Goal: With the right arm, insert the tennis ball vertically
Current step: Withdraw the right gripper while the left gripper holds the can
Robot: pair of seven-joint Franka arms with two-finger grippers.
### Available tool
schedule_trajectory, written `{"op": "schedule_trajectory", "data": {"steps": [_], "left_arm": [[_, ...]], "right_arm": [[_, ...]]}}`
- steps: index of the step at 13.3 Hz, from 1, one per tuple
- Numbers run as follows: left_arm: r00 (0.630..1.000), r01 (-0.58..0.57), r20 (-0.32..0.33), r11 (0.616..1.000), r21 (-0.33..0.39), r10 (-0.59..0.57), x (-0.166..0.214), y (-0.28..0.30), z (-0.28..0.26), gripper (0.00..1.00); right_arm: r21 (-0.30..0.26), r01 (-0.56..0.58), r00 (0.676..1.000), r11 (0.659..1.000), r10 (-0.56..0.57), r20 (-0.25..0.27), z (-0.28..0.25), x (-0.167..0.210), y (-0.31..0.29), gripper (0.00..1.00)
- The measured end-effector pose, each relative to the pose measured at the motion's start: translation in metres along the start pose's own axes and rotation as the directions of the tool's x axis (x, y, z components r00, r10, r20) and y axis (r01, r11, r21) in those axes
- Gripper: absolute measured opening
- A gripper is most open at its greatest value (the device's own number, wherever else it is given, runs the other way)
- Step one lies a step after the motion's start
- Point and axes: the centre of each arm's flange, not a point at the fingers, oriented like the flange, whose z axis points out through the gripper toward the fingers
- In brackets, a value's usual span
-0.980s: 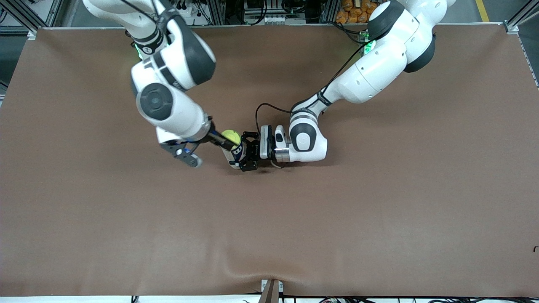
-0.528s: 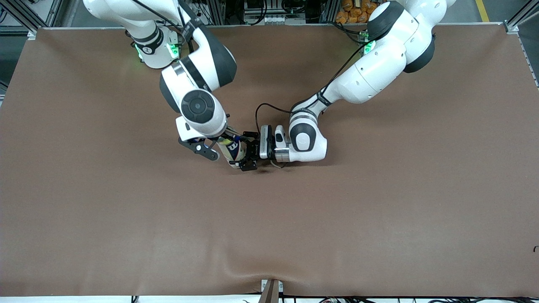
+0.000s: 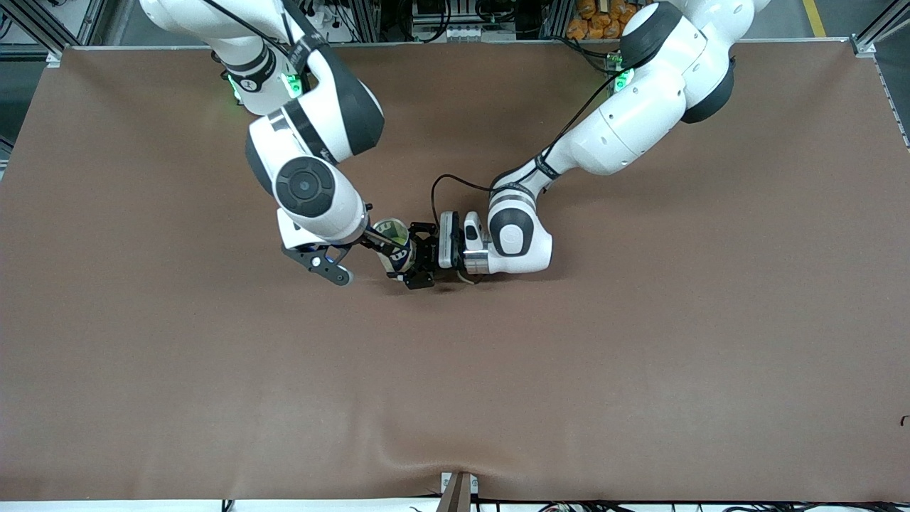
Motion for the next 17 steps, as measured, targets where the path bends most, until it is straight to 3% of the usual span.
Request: {"op": "schedule_trajectory", "data": {"steps": [2, 4, 7, 11, 14, 17], "left_arm": [[1.000, -0.001, 0.006, 1.000, 0.016, 0.001, -0.003, -0.008, -0.009, 1.00], [1.000, 0.005, 0.013, 0.999, 0.035, -0.006, -0.008, -0.017, -0.021, 1.00], [1.000, 0.015, 0.019, 0.999, 0.041, -0.015, -0.013, -0.018, -0.029, 1.00], [0.999, 0.038, 0.026, 0.999, 0.029, -0.039, -0.026, -0.009, -0.035, 1.00], [0.999, 0.045, 0.024, 0.999, 0.030, -0.046, -0.027, -0.009, -0.052, 1.00], [0.998, 0.039, 0.039, 0.999, 0.034, -0.040, -0.012, -0.012, -0.076, 1.00]], "right_arm": [[0.050, -0.013, 1.000, 0.999, 0.012, 0.012, -0.037, 0.007, 0.010, 1.00], [0.095, 0.043, 0.999, 0.995, -0.042, -0.010, -0.071, 0.024, 0.031, 1.00], [0.134, 0.164, 0.986, 0.977, -0.160, -0.047, -0.100, 0.086, 0.089, 1.00], [0.130, 0.352, 0.936, 0.927, -0.349, -0.042, -0.101, 0.155, 0.169, 1.00], [0.128, 0.443, 0.897, 0.888, -0.439, -0.057, -0.109, 0.164, 0.218, 1.00], [0.100, 0.473, 0.880, 0.876, -0.461, -0.117, -0.140, 0.159, 0.268, 1.00]]}}
